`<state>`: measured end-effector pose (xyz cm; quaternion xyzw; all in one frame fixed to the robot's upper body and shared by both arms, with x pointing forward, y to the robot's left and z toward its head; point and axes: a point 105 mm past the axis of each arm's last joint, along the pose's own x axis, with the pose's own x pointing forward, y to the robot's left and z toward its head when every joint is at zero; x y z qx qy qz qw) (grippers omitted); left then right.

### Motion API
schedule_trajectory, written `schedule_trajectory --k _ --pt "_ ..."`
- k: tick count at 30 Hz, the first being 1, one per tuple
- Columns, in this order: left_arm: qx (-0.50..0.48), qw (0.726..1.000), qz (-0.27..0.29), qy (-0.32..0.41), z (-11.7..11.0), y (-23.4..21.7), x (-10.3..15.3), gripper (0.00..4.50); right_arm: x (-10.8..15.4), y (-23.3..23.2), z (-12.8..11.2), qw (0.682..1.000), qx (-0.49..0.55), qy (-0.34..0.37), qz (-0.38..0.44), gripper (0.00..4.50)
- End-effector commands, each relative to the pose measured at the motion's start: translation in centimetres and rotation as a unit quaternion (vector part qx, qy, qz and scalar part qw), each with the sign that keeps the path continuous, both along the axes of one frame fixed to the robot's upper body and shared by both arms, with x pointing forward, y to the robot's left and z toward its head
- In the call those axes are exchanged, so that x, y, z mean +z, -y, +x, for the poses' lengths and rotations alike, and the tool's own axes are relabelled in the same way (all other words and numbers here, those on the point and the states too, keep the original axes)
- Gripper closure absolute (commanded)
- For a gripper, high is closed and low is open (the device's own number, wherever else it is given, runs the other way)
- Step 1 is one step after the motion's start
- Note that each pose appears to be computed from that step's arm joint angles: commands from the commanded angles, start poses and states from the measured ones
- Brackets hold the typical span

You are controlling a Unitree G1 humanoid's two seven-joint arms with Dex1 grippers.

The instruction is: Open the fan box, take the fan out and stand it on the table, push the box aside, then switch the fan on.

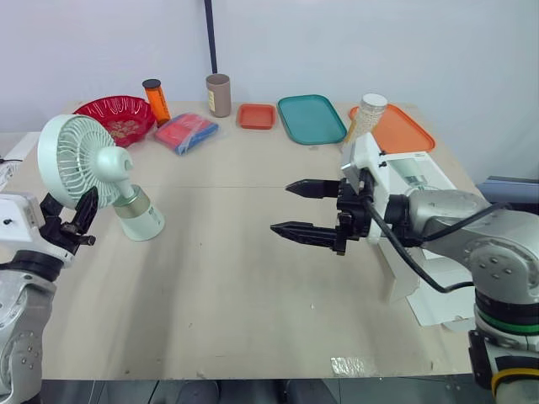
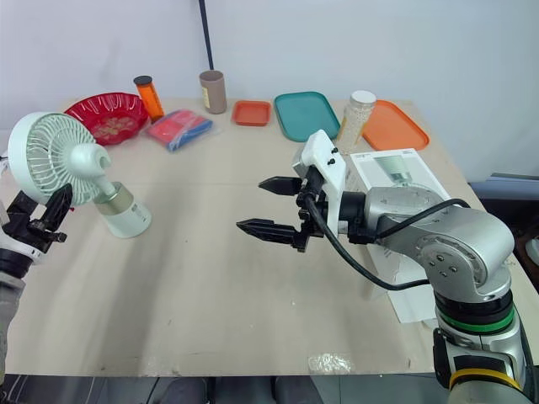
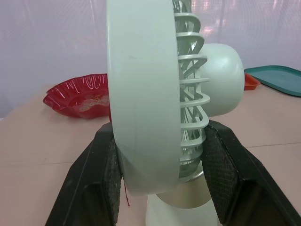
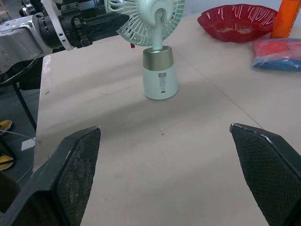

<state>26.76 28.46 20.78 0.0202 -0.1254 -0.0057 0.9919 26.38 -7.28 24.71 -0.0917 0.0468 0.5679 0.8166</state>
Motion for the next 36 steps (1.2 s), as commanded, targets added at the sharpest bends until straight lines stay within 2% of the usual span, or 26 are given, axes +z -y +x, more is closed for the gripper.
schedule_trajectory --k 1,13,22,28,36 --pt "0.003 1.0 0.009 0.019 0.0 0.1 1.1 2.61 0.9 -0.2 -0.5 1.0 0.006 0.027 0.008 0.0" --pt "-0.023 0.999 0.025 0.042 0.2 1.9 2.9 2.61 0.6 0.1 -0.7 1.0 -0.003 0.022 0.009 0.0" --pt "-0.065 0.994 0.028 0.084 1.3 4.7 6.0 2.61 0.2 0.4 -0.8 1.0 -0.017 0.021 0.009 0.0" --pt "-0.08 0.993 0.021 0.081 1.7 6.1 6.5 2.61 0.1 0.4 -0.7 0.999 -0.033 0.021 0.016 0.0" --pt "-0.118 0.991 -0.005 0.062 1.6 9.6 6.2 2.61 0.4 -0.8 0.9 0.995 -0.082 0.034 0.035 0.0"
